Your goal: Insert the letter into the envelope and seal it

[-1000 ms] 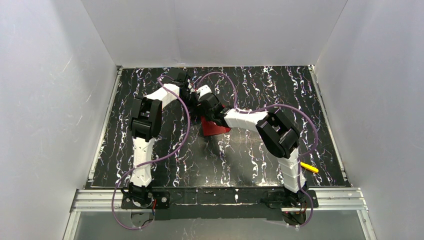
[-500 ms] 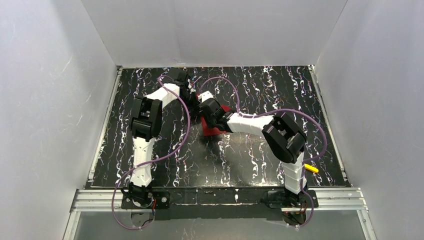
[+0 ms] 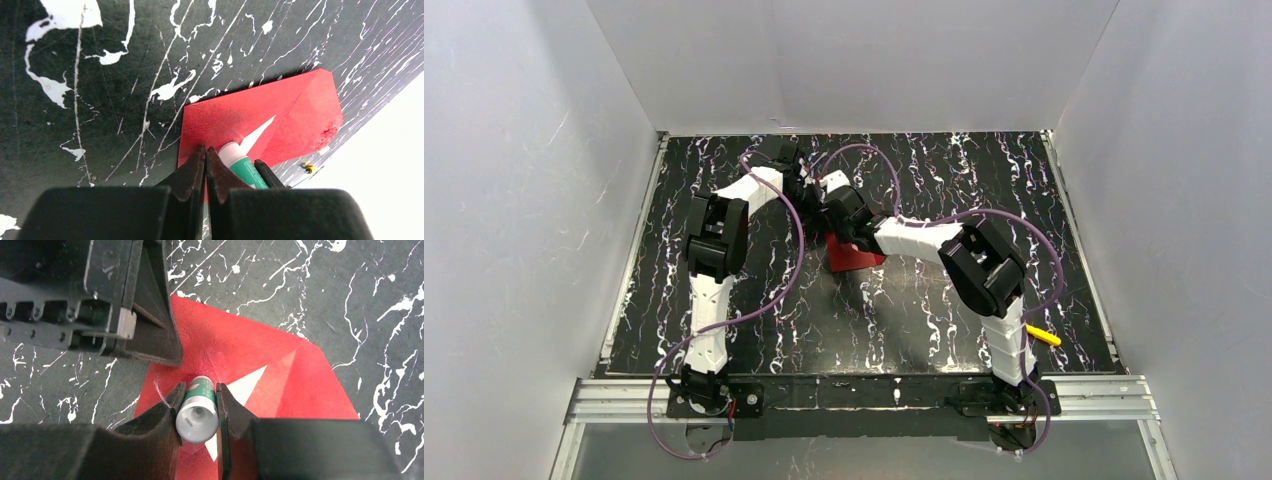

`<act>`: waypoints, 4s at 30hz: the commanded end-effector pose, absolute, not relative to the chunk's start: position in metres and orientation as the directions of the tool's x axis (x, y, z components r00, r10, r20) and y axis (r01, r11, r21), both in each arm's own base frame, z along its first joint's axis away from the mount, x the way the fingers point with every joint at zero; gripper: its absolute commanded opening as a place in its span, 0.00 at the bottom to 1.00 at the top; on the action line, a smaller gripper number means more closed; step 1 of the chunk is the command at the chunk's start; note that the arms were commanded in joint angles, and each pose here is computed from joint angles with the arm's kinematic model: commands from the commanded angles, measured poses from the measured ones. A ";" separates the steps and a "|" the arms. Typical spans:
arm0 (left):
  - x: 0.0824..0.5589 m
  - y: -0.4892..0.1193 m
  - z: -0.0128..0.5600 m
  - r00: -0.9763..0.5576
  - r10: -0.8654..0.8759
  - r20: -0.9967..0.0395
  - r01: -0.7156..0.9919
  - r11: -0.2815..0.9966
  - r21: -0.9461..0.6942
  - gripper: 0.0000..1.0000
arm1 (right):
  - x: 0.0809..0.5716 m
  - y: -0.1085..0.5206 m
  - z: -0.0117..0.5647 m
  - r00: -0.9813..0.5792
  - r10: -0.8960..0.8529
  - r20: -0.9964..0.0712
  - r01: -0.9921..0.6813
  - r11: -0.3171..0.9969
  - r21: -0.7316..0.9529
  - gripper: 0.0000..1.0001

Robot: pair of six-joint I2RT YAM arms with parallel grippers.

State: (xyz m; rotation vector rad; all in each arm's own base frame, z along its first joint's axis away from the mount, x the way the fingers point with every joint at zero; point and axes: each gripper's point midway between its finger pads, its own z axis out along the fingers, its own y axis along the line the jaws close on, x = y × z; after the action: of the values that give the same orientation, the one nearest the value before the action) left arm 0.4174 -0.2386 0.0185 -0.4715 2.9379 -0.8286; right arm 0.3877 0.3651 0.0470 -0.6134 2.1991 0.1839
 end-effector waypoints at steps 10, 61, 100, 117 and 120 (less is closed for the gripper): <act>0.405 -0.212 -0.027 -0.940 -0.336 0.053 -0.332 0.873 -0.356 0.00 | 0.290 0.322 -0.005 -0.713 -0.437 -0.549 -0.521 0.854 -0.003 0.01; 0.375 -0.231 0.086 -0.994 -0.105 -0.042 -0.060 0.806 -0.589 0.63 | 0.208 0.192 0.026 -0.975 -0.168 0.145 -0.087 0.892 0.443 0.41; 0.363 -0.240 0.046 -0.985 -0.159 0.069 -0.168 0.776 -0.608 0.04 | 0.397 0.236 0.047 -0.938 0.126 -0.323 -0.048 0.876 0.480 0.12; 0.371 -0.213 0.002 -0.981 -0.184 0.061 -0.194 0.905 -0.379 0.00 | 0.399 0.287 0.079 -0.880 0.208 -0.428 -0.228 0.605 0.763 0.15; 0.371 -0.214 0.000 -0.981 -0.183 0.065 -0.194 0.905 -0.379 0.00 | 0.400 0.291 0.074 -0.875 0.185 -0.448 -0.246 0.627 0.739 0.12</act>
State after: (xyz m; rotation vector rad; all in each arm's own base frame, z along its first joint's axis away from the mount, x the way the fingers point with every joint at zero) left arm 0.3724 -0.2243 0.0198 -0.3053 3.0518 -0.7417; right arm 0.3867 0.2757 0.0414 0.0521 2.4918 1.1338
